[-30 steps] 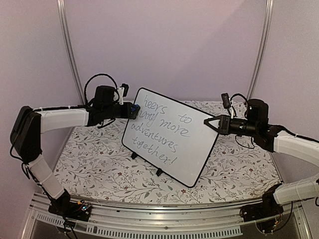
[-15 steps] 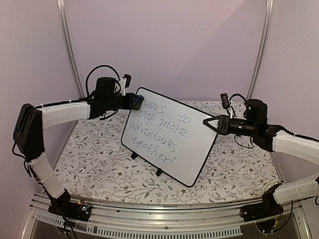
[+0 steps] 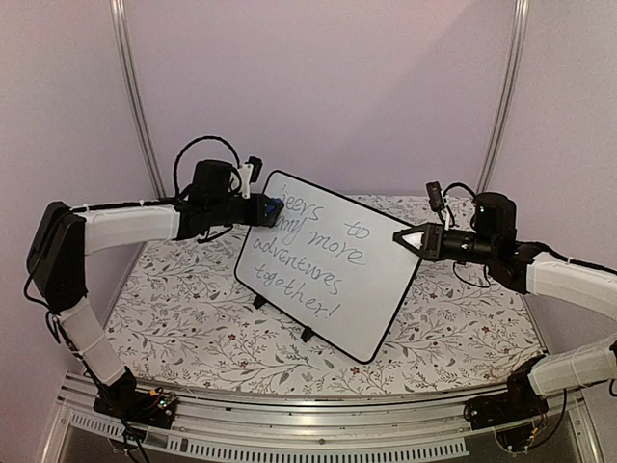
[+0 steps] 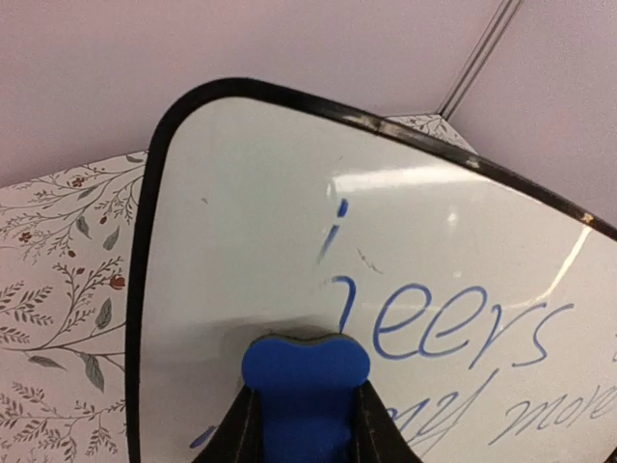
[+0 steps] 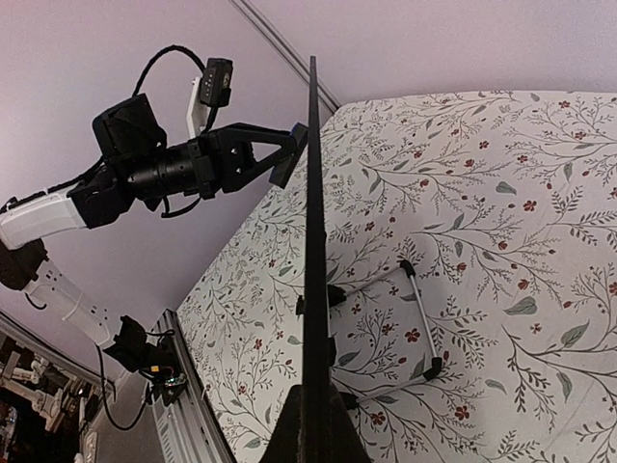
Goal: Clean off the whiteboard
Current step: Erase the center of the whiteboard.
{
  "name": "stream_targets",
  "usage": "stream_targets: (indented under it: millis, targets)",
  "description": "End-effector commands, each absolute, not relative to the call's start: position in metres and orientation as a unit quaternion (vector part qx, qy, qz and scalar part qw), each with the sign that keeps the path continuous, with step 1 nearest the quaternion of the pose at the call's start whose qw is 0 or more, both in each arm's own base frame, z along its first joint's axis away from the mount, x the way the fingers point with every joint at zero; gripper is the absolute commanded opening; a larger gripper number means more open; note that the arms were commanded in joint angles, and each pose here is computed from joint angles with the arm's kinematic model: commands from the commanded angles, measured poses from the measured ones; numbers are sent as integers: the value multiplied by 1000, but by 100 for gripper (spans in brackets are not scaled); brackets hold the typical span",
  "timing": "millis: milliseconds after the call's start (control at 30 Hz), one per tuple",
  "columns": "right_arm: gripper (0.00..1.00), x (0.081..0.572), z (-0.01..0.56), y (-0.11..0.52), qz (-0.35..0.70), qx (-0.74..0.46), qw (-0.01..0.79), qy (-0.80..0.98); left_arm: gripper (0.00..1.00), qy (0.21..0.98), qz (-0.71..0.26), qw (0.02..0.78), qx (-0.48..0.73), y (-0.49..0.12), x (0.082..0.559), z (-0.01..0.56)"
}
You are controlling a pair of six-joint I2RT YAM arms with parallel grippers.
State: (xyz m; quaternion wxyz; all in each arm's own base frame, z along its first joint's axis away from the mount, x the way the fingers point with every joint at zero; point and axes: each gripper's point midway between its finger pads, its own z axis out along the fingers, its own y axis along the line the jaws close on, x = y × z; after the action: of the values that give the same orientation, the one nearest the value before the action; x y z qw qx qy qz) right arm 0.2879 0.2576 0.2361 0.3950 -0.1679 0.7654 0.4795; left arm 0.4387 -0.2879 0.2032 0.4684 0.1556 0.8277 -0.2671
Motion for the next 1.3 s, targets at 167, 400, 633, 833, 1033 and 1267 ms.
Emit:
stream_targets:
  millis: [167,400,633,833,1033,1267]
  targets:
    - [0,266,223,272,486,-239,362,759,0,842,-255,449,155,-298,437,192]
    - [0,265,224,271,487,-238,362,758,0,839,-228,470,153,-304,471,214]
    - [0,264,224,271,487,-238,361,758,0,854,-223,447,144,-295,461,196]
    - [0,264,223,272,488,-239,359,759,0,880,-211,402,139,-285,425,157]
    - [0,265,222,273,490,-239,356,759,0,880,-214,397,146,-289,413,149]
    - [0,265,225,274,492,-239,355,758,0,848,-249,435,173,-318,432,194]
